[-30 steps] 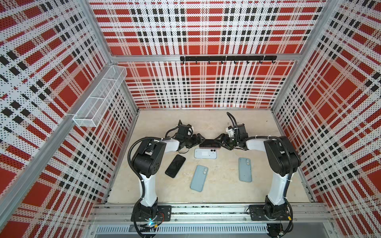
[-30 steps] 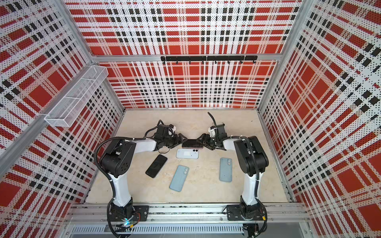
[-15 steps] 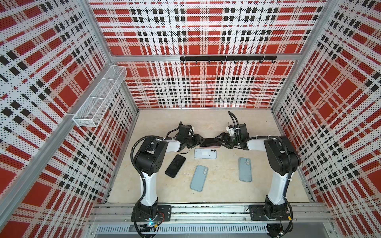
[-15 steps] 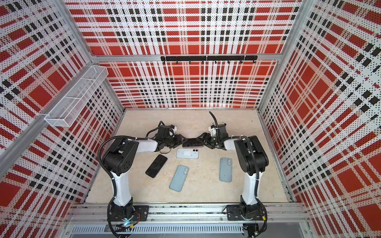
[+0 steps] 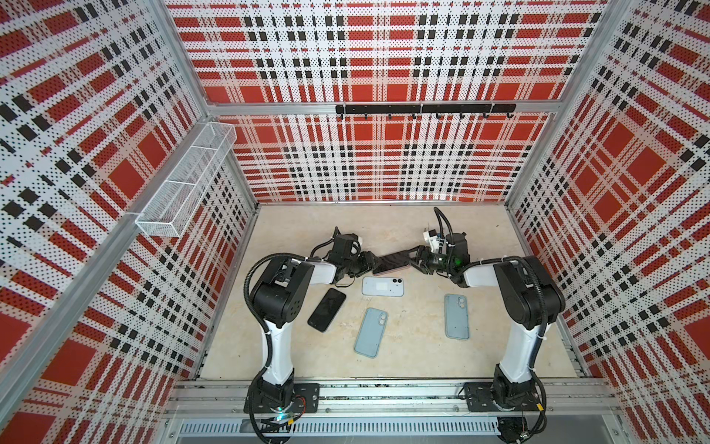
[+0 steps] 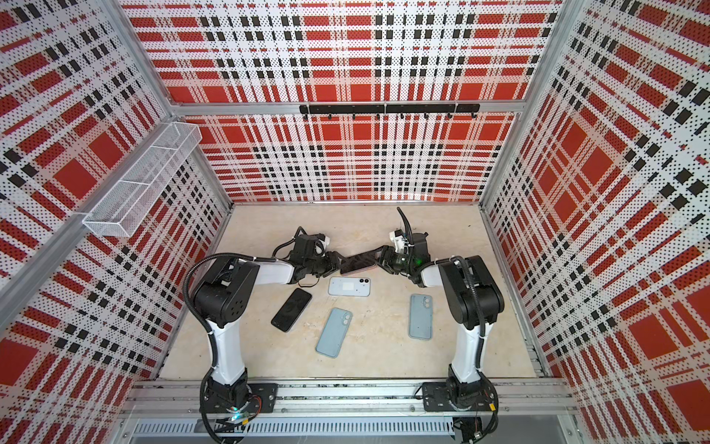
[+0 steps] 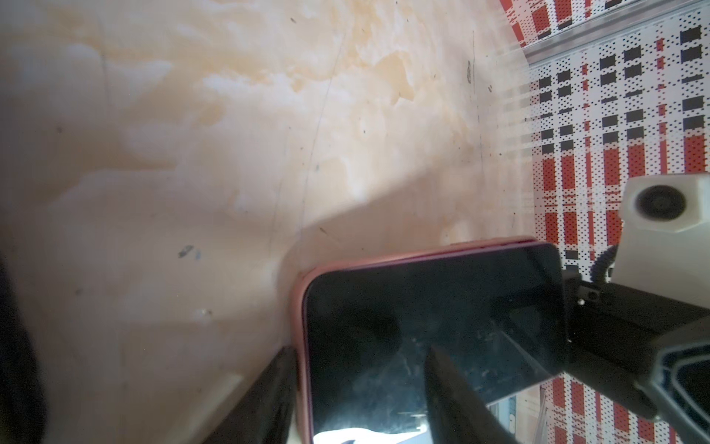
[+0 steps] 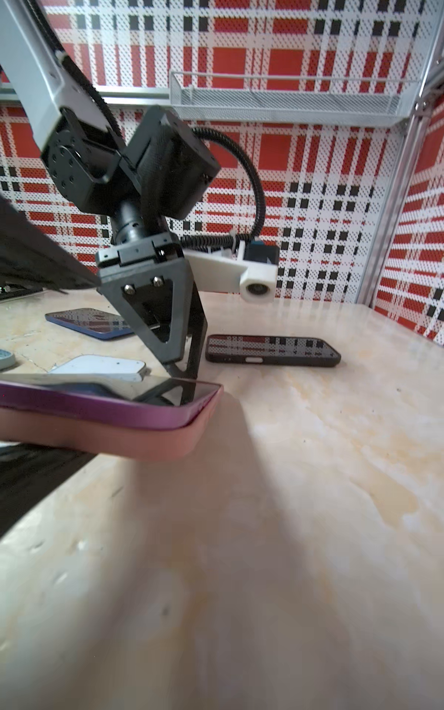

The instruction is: Put the phone into the phone case

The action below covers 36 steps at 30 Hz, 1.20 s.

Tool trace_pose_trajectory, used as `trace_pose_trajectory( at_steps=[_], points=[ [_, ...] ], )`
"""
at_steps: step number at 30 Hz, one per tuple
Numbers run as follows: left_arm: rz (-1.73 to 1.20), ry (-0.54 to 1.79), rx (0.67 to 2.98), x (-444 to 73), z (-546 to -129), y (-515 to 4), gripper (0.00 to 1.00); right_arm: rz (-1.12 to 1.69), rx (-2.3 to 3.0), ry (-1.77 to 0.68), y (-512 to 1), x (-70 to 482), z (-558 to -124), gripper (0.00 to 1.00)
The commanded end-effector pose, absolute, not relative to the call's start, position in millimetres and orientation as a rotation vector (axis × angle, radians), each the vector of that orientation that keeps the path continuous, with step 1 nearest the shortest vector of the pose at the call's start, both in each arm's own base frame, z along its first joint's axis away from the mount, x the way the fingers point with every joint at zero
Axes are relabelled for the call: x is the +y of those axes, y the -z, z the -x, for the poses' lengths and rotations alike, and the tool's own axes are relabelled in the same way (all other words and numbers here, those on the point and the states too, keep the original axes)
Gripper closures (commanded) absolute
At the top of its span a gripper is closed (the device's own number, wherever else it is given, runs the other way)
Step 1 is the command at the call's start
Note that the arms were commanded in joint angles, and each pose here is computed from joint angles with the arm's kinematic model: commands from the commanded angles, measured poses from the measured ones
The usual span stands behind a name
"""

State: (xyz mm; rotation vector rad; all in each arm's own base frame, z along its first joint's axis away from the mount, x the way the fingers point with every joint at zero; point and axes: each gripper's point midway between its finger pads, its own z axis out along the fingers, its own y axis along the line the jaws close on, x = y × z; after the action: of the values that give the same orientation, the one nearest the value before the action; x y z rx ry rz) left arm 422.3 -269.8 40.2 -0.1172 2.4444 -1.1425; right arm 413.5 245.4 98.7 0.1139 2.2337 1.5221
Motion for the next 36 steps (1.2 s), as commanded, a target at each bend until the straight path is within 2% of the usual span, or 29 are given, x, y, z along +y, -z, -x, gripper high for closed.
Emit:
trace_pose_trajectory(
  at_steps=[1,7,22,28,36],
  points=[
    [0.128,1.164,2.512,-275,-407,-20,0.44,0.012,2.099,-1.594,-139,255,-410,0.44],
    [0.130,1.164,2.513,-275,-407,-20,0.44,-0.002,2.111,-1.572,-136,252,-409,0.54],
    [0.137,1.170,2.505,-273,-408,-22,0.44,-0.042,2.155,-1.533,-118,251,-410,0.91],
    [0.143,1.175,2.490,-271,-410,-27,0.43,-0.022,2.147,-1.511,-126,250,-408,1.00],
    [0.145,1.186,2.392,-260,-422,-66,0.36,0.048,2.078,-1.495,-163,245,-408,1.00]
  ],
)
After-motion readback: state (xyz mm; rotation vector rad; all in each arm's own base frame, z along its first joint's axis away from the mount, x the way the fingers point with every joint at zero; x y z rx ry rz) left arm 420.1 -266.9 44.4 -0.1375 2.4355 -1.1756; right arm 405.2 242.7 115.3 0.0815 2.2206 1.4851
